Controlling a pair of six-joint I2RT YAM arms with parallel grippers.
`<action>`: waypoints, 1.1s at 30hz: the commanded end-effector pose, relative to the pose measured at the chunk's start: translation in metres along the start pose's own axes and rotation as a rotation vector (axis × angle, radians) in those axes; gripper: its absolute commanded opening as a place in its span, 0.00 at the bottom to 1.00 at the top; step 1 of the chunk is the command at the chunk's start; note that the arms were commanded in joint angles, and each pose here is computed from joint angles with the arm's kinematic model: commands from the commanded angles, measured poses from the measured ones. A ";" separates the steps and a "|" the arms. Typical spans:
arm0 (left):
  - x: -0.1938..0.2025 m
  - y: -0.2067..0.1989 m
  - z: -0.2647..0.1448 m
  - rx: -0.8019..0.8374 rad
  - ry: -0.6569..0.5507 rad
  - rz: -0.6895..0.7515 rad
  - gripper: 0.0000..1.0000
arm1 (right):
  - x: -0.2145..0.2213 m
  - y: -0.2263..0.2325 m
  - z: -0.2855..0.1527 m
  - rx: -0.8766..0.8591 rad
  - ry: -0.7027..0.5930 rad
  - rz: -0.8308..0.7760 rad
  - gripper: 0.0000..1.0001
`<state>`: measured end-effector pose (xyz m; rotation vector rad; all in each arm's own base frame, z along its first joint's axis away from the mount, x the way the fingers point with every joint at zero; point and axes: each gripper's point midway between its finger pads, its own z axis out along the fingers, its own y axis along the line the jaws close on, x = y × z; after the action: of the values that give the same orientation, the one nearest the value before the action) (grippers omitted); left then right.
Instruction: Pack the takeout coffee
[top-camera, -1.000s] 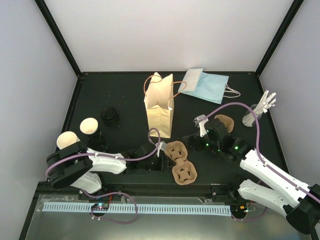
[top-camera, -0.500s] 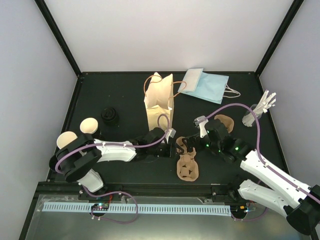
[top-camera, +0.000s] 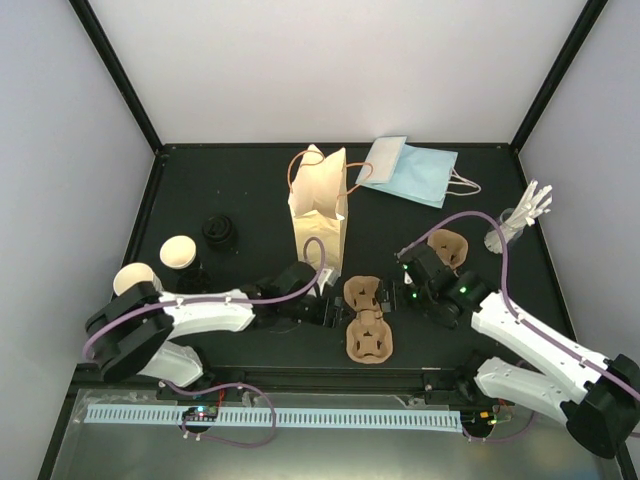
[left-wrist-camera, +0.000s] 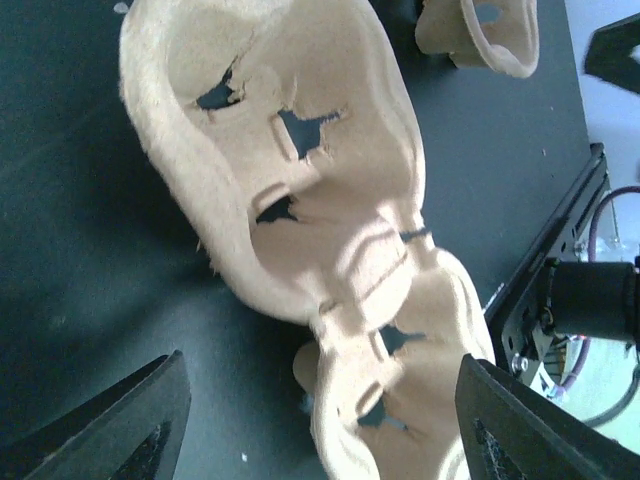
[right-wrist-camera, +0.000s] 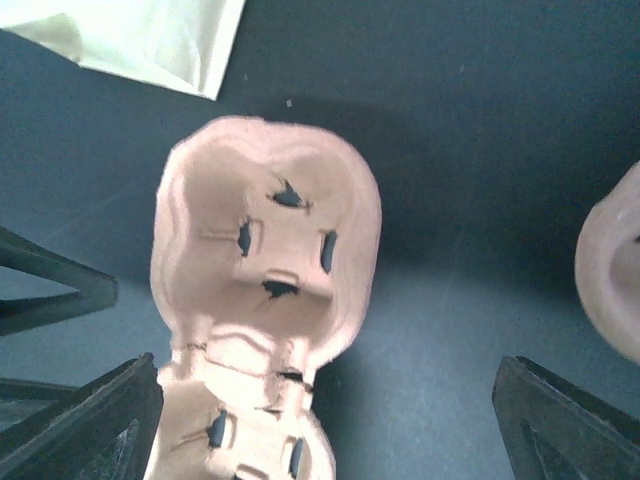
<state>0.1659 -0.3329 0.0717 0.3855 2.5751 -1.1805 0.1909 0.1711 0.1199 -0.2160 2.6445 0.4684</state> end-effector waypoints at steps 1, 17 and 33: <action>0.013 -0.003 -0.017 0.014 0.020 0.030 0.77 | 0.029 -0.002 0.005 -0.033 0.089 0.074 0.93; 0.027 0.015 -0.057 -0.046 -0.015 0.028 0.92 | 0.076 0.079 0.033 -0.337 0.220 0.053 0.91; 0.045 0.037 -0.080 -0.103 -0.018 0.009 0.91 | 0.063 0.077 0.019 -0.199 0.127 -0.176 0.92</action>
<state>0.1264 -0.2530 0.0823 0.3646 2.5874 -1.0946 0.1171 0.2722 0.0930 -0.4529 2.7222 0.8934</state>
